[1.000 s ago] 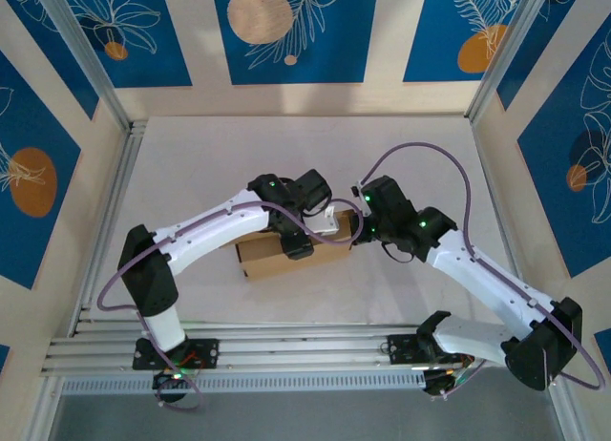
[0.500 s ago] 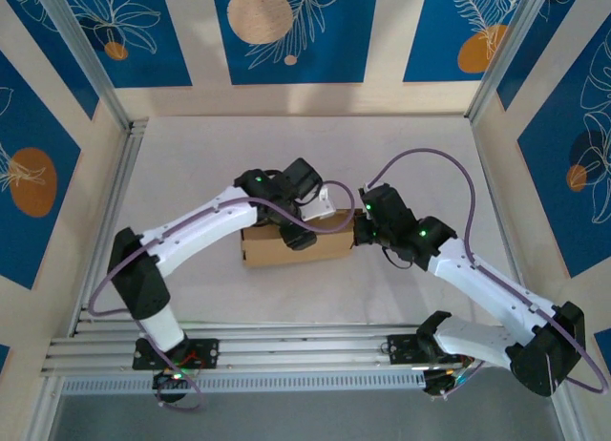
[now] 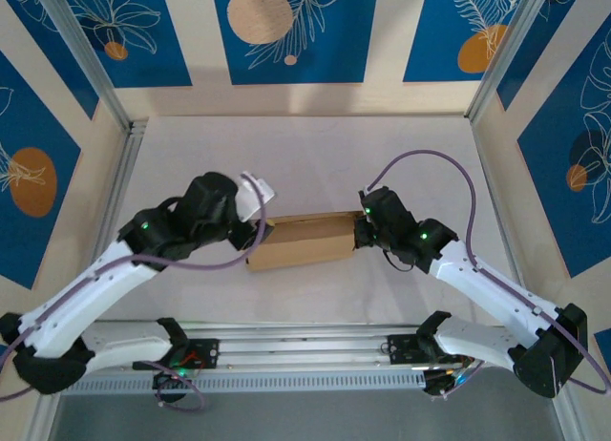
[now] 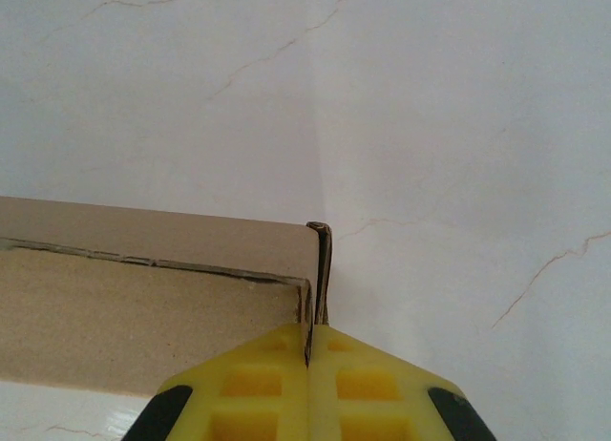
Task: Fold the paper box
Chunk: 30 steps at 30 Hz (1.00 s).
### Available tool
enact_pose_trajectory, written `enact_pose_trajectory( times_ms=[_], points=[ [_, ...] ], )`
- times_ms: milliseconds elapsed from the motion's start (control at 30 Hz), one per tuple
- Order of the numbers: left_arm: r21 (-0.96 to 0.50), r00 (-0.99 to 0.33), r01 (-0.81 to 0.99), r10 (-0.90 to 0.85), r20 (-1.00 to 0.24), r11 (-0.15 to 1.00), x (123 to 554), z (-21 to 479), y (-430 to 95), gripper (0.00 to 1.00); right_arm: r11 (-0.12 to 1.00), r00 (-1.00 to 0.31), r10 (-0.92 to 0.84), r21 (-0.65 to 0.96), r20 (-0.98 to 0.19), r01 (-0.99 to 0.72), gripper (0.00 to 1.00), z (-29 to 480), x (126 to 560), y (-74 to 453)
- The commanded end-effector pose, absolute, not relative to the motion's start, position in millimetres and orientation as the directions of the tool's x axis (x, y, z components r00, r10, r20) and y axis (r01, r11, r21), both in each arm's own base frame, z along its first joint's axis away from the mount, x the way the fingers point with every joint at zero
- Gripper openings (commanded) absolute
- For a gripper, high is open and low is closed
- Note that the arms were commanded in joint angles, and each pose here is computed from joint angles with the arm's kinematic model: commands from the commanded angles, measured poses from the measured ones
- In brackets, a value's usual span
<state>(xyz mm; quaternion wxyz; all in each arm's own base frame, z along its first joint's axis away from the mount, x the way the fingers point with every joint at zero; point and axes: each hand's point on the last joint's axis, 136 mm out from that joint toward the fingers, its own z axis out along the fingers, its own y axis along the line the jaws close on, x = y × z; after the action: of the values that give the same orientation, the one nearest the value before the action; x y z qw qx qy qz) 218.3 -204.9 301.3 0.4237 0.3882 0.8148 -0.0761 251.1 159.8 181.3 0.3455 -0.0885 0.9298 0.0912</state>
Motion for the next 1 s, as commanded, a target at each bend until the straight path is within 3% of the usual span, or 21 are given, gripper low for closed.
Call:
enact_pose_trajectory(
  times_ms=[0, 133, 333, 667, 967],
  points=[
    [0.216, -0.444, 0.59, 0.536, -0.718, 0.778, 213.6, 282.3, -166.4, 0.66, 0.973, -0.78, -0.149, 0.05, -0.608, -0.224, 0.0, 163.9, 237.3, 146.3],
    [0.221, -0.473, 0.592, 0.557, -0.683, 0.775, 202.3, 260.6, -152.7, 0.68, 0.972, -0.777, -0.148, 0.056, -0.611, -0.23, 0.0, 164.7, 237.0, 147.7],
    [0.275, -0.514, 0.547, 0.576, -0.636, 0.791, 223.3, 235.0, -142.7, 0.67, 0.969, -0.777, -0.153, 0.061, -0.61, -0.239, 0.0, 163.5, 234.8, 149.8],
    [0.136, -0.543, 0.62, 0.548, -0.636, 0.773, 216.1, 215.1, -148.8, 0.54, 0.97, -0.776, -0.155, 0.054, -0.611, -0.237, 0.0, 164.5, 231.6, 147.4],
    [0.166, -0.519, 0.644, 0.586, -0.622, 0.747, 213.5, 203.9, -145.6, 0.44, 0.971, -0.78, -0.148, 0.061, -0.608, -0.232, 0.0, 160.8, 233.1, 149.6]
  ],
)
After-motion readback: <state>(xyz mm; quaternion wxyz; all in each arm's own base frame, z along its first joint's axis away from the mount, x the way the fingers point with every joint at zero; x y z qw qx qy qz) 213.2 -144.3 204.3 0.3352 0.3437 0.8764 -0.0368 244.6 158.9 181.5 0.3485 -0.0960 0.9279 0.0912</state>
